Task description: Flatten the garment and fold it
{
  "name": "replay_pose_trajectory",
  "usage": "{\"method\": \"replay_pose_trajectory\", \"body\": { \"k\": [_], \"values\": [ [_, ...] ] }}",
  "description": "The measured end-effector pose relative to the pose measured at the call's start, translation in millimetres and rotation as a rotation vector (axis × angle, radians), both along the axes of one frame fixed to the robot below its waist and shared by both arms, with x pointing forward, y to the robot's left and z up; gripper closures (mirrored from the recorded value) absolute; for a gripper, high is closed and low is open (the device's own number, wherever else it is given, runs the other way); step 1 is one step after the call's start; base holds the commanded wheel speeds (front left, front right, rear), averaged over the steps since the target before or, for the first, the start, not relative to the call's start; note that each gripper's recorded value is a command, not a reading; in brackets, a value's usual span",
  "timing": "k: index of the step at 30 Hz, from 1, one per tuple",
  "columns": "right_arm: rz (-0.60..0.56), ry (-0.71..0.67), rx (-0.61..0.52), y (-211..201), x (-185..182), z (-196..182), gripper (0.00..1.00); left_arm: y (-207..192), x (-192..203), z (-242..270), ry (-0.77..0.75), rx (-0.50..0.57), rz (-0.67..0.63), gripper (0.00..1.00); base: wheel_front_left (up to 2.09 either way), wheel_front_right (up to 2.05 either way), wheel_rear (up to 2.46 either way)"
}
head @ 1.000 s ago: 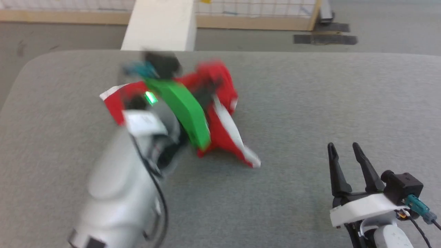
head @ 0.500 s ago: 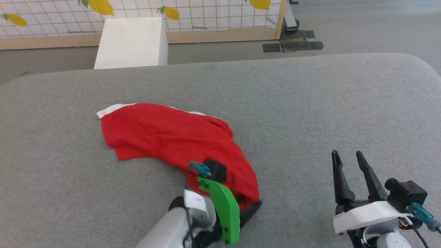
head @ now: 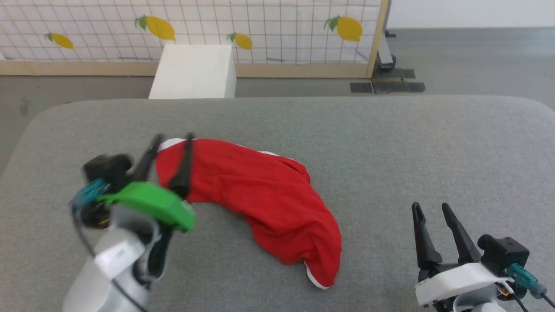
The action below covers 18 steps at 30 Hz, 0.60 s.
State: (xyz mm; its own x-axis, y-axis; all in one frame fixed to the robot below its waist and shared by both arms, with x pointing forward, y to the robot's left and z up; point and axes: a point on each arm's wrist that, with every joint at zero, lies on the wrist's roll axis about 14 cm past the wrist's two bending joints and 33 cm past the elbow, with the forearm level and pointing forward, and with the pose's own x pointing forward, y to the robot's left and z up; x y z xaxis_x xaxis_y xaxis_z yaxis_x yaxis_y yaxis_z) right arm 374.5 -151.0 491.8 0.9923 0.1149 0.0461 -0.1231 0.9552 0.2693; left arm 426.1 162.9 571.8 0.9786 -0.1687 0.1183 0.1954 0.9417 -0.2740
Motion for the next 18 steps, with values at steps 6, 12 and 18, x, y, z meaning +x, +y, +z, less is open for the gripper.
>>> {"method": "replay_pose_trajectory", "body": {
  "k": [6, 12, 18],
  "values": [
    [0.03, 0.067, -0.007, 9, -6, -21, 0.0, 56, -35, -29, -0.013, 0.163, 0.206, 0.0, 0.0, 0.0, 0.0],
    [0.071, 0.233, -0.008, 18, -2, -51, 0.0, 71, -61, -52, 0.041, 0.158, 0.291, 0.0, 0.0, 0.0, 0.0],
    [0.228, 0.387, -0.098, 56, 34, -53, 0.0, 75, -65, -54, 0.042, 0.109, 0.341, 0.0, 0.0, 0.0, 0.0]
  ]
}}
